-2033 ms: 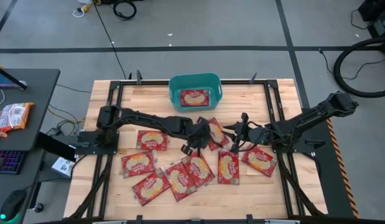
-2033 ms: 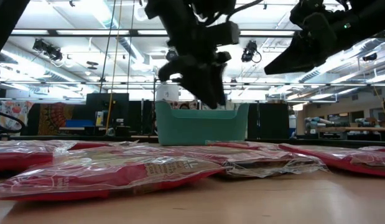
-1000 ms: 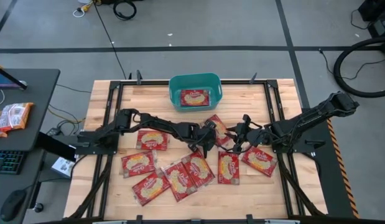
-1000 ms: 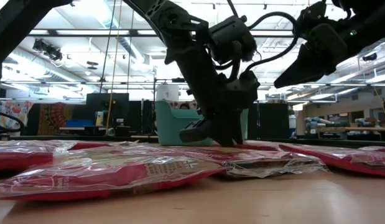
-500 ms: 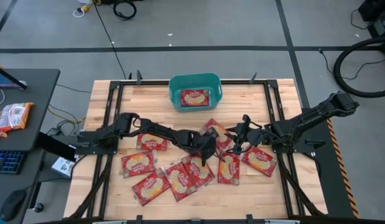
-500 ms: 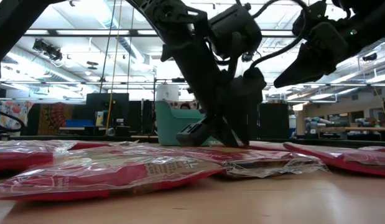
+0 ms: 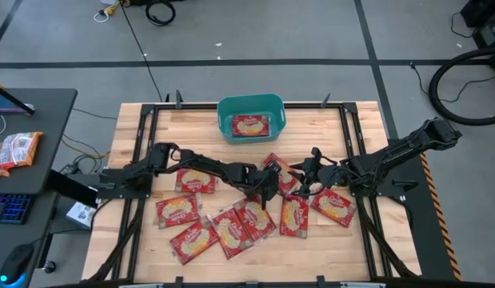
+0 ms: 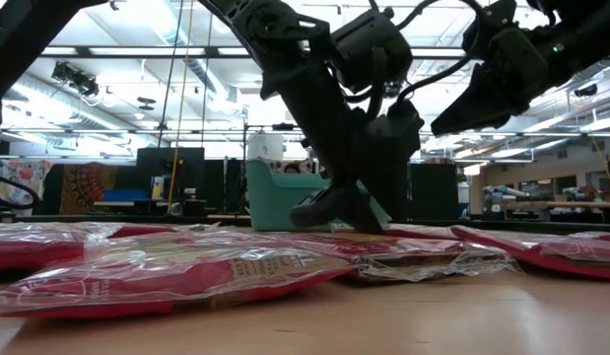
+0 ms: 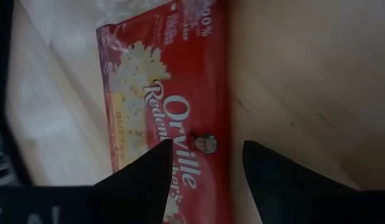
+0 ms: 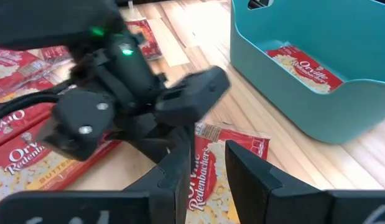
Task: Sort popcorn bags into baskets
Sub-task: Put the red popcorn bag into the bin
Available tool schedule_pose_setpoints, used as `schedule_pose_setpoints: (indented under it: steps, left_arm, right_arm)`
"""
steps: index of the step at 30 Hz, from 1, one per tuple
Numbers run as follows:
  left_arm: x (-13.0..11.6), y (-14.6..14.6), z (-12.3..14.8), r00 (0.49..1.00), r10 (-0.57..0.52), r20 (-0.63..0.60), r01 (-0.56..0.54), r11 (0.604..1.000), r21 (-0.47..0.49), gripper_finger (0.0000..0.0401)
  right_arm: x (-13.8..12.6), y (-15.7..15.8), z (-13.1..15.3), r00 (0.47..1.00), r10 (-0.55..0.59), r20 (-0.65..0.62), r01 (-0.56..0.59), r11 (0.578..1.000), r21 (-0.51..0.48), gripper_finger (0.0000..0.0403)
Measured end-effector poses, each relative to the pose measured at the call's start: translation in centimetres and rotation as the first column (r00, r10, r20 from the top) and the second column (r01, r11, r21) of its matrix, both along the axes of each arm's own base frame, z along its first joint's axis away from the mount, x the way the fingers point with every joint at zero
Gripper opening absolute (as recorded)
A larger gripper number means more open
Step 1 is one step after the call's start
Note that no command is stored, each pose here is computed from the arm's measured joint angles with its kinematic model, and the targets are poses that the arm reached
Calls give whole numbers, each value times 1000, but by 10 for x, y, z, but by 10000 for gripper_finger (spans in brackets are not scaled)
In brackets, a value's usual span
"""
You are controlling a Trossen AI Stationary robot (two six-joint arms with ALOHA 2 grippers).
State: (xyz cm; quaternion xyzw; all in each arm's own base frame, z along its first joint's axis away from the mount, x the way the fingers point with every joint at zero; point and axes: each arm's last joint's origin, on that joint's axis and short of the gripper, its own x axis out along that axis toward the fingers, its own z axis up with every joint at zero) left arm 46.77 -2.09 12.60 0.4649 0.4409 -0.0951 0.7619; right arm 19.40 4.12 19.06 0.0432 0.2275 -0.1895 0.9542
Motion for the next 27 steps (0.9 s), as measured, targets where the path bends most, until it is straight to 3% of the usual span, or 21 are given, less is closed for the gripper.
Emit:
schedule_pose_setpoints:
  steps: [10, 17, 22, 27]
  left_arm:
    - [1, 28, -1, 1000, -16, -8, 15, 993, -120, 197]
    - [1, 30, -3, 999, -36, -22, 33, 994, -105, 185]
    - [-1, 29, -5, 999, -24, -34, 20, 993, -116, 131]
    - [-1, 30, -6, 997, 66, -25, -69, 985, -160, 37]
  right_arm:
    - [0, 0, 0, 1000, 4, -3, -4, 1000, -3, 106]
    - [0, 1, 0, 1000, 19, -3, -19, 1000, 6, 106]
    - [0, 1, 0, 1000, 19, -3, -19, 1000, 6, 106]
    - [0, 1, 0, 1000, 18, -2, -18, 1000, 8, 106]
